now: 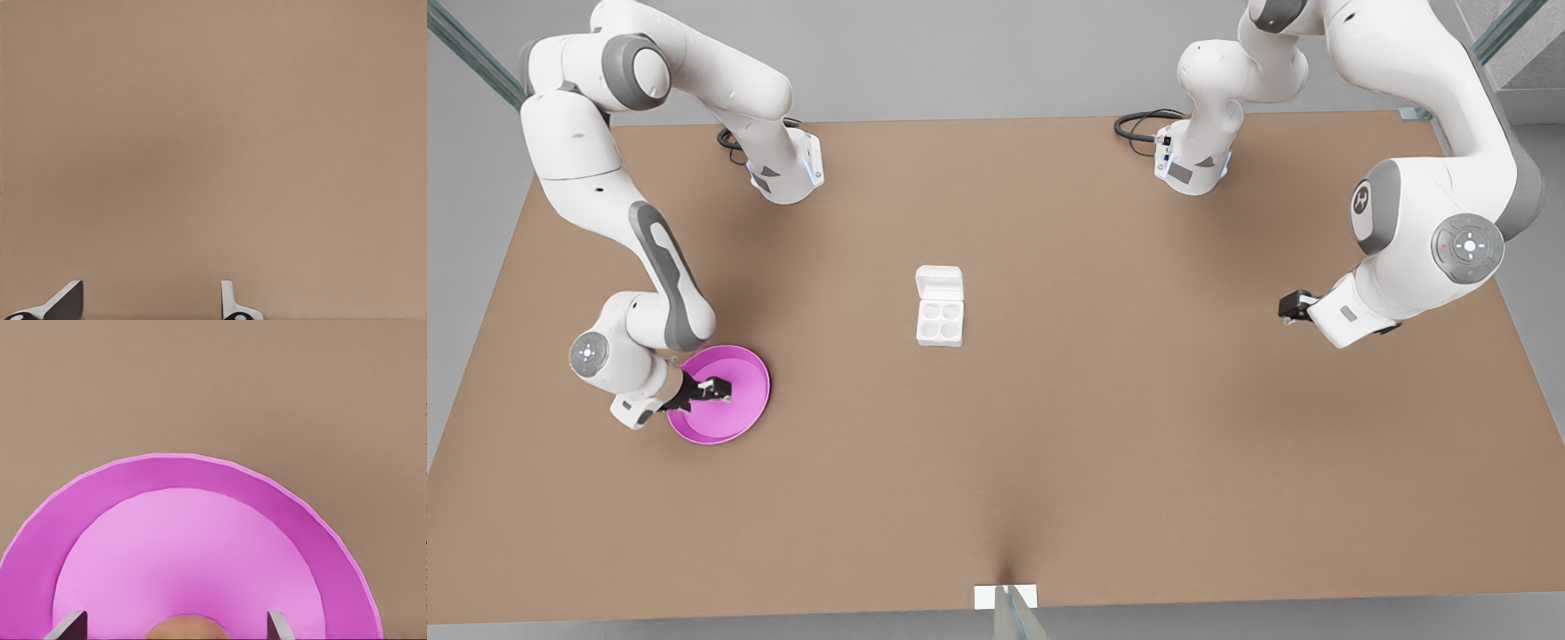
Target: Pack egg into the box and close the box lid
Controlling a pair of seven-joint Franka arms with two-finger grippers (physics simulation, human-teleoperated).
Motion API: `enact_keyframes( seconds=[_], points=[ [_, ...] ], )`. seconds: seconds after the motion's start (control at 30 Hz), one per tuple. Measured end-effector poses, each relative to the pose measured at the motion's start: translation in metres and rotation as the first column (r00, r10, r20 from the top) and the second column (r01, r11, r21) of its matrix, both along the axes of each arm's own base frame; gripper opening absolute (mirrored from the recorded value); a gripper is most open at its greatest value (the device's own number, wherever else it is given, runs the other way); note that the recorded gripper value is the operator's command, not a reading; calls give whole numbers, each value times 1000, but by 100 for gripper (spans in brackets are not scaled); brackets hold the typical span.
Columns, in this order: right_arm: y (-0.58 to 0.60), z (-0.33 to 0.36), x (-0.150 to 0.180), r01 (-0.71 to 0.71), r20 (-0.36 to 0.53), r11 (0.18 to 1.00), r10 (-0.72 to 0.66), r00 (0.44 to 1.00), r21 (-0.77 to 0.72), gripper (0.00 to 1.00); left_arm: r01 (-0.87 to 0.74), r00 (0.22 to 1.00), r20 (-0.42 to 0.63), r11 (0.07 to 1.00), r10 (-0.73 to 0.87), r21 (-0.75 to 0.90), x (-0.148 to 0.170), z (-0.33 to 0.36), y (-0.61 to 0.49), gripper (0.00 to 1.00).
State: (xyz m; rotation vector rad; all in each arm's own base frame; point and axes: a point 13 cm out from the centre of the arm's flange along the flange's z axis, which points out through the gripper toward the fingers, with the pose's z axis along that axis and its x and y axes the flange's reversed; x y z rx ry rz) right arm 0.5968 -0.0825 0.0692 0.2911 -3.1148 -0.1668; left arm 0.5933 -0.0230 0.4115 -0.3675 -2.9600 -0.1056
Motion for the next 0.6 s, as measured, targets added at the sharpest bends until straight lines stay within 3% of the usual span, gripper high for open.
enact_keyframes(
  seconds=[0.17,0.6],
  points=[
    [-3,-15,-22,-5,-44,1000,5,999,1,100,-1,1000,2,1000,1,1,1,-1,0,100],
    [-2,-30,-22,-6,-46,1000,6,999,10,100,-3,1000,1,1000,3,1,2,-4,0,100]
  ],
)
